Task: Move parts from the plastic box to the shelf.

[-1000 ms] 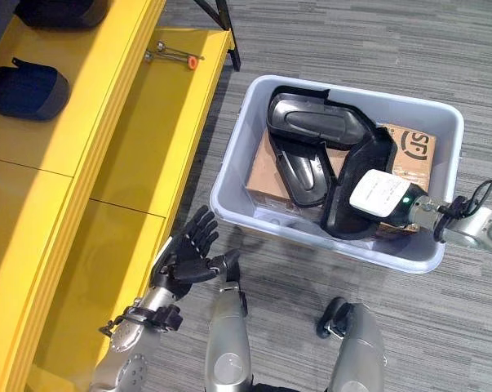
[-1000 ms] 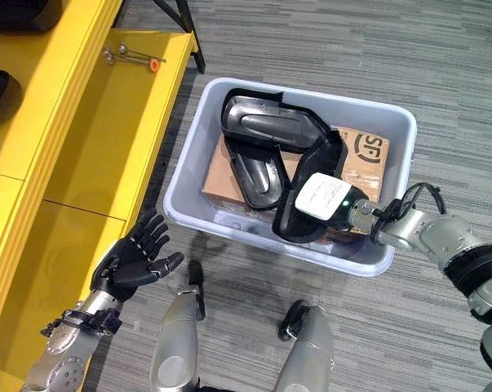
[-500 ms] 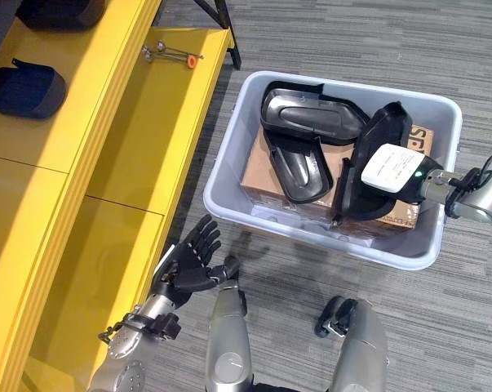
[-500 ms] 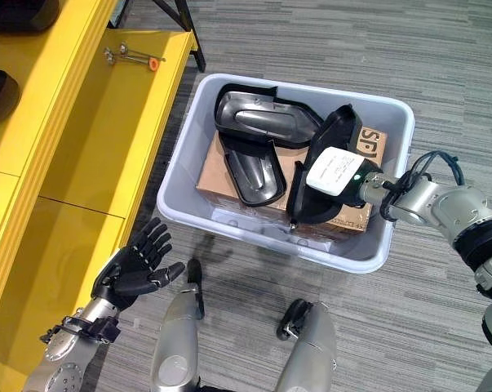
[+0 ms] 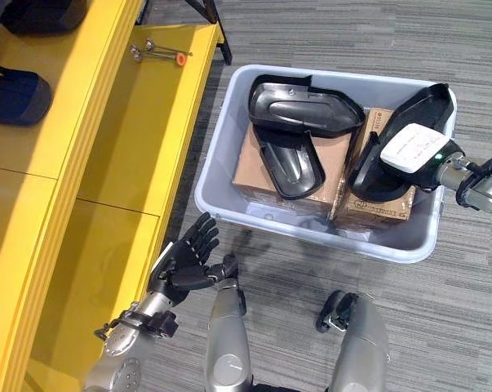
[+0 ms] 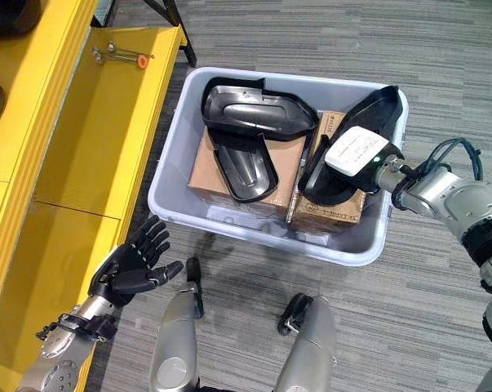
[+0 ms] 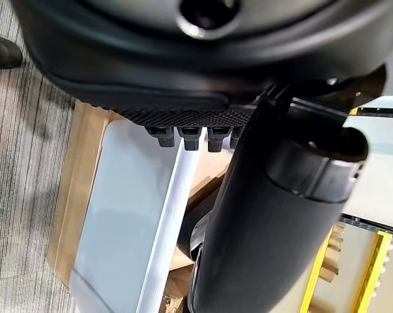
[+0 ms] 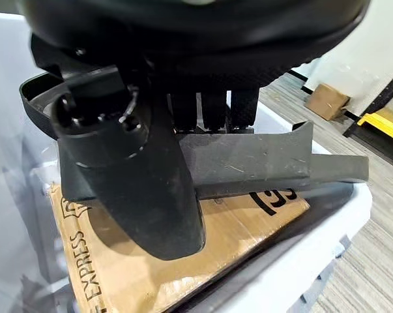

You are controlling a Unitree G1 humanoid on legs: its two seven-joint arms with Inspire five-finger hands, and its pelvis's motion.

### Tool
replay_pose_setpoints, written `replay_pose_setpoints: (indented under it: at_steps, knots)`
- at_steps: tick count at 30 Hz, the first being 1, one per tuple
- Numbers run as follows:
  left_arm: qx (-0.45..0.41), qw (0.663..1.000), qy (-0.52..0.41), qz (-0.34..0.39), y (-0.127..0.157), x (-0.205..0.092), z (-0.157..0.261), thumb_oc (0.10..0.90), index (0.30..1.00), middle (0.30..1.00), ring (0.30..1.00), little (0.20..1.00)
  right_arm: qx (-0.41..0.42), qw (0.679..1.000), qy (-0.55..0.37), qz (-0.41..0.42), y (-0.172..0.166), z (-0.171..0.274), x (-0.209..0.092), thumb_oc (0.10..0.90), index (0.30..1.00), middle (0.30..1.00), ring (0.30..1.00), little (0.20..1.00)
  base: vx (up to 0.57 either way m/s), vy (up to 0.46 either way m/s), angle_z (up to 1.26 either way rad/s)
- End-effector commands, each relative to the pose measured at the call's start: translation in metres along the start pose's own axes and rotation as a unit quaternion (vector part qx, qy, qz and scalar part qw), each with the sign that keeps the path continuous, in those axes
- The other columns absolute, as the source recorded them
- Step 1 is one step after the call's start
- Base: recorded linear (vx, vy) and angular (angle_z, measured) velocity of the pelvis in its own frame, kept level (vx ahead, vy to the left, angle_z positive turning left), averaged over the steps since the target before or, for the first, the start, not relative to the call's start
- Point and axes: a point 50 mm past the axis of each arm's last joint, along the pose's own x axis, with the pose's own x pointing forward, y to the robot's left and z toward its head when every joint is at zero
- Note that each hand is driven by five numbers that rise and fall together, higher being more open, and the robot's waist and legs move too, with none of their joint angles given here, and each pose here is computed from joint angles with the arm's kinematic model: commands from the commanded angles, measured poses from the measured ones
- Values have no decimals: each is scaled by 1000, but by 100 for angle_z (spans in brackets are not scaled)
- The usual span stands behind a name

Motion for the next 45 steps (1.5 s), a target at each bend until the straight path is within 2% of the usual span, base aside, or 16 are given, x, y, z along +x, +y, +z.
replay_pose_setpoints:
  at_steps: [1,7,12,13,14,18,21,23,28,34,40,41,45]
  knots:
    - [20,995,-89,-29,-4,7,38,900,1000,1000,1000,1000,33,989,122,-74,-29,-46,-10,400,300,300,300,300,-1,-10,-5]
    - [20,995,-89,-30,-4,9,38,900,1000,1000,1000,1000,0,995,87,-52,-24,-38,-9,400,300,300,300,300,0,0,0]
    - [0,996,-78,-33,-4,10,33,900,1000,1000,1000,1000,-13,993,105,-41,-24,-43,-9,400,300,300,300,300,0,0,0]
    - [2,996,-80,-30,-3,9,33,900,1000,1000,1000,1000,-13,992,119,-39,-23,-46,-11,800,860,860,860,860,0,0,0]
    - [2,996,-81,-30,-3,8,33,900,1000,1000,1000,1000,-16,992,121,-34,-23,-47,-11,900,1000,1000,1000,1000,0,0,0]
    - [4,996,-85,-30,-2,8,35,900,1000,1000,1000,1000,-27,990,134,31,-12,-49,-12,900,1000,1000,1000,1000,0,0,0]
    - [1,996,-77,-42,-4,8,35,900,1000,1000,1000,1000,48,979,184,72,3,-54,-17,900,1000,1000,1000,1000,0,0,0]
    - [-3,996,-72,-48,-5,8,34,900,1000,1000,1000,1000,59,974,200,89,6,-58,-19,900,1000,1000,1000,1000,0,0,0]
    - [2,996,-64,-68,-12,11,35,900,1000,1000,1000,1000,-10,951,277,137,23,-73,-34,900,1000,1000,1000,1000,0,0,0]
    - [2,995,-69,-78,-17,13,36,900,1000,1000,1000,1000,-27,929,356,96,24,-83,-42,900,1000,1000,1000,1000,-23,25,-3]
    - [-5,994,-68,-90,-22,17,38,900,1000,1000,1000,1000,20,894,447,-28,16,-94,-56,900,1000,1000,1000,1000,-12,36,-5]
    - [-9,994,-66,-90,-24,18,37,900,1000,1000,1000,1000,46,879,472,-46,21,-93,-59,900,1000,1000,1000,1000,-1,32,-8]
    - [-5,992,-72,-99,-28,21,39,900,1000,1000,1000,1000,32,871,488,-48,28,-89,-61,900,1000,1000,1000,1000,-17,59,-5]
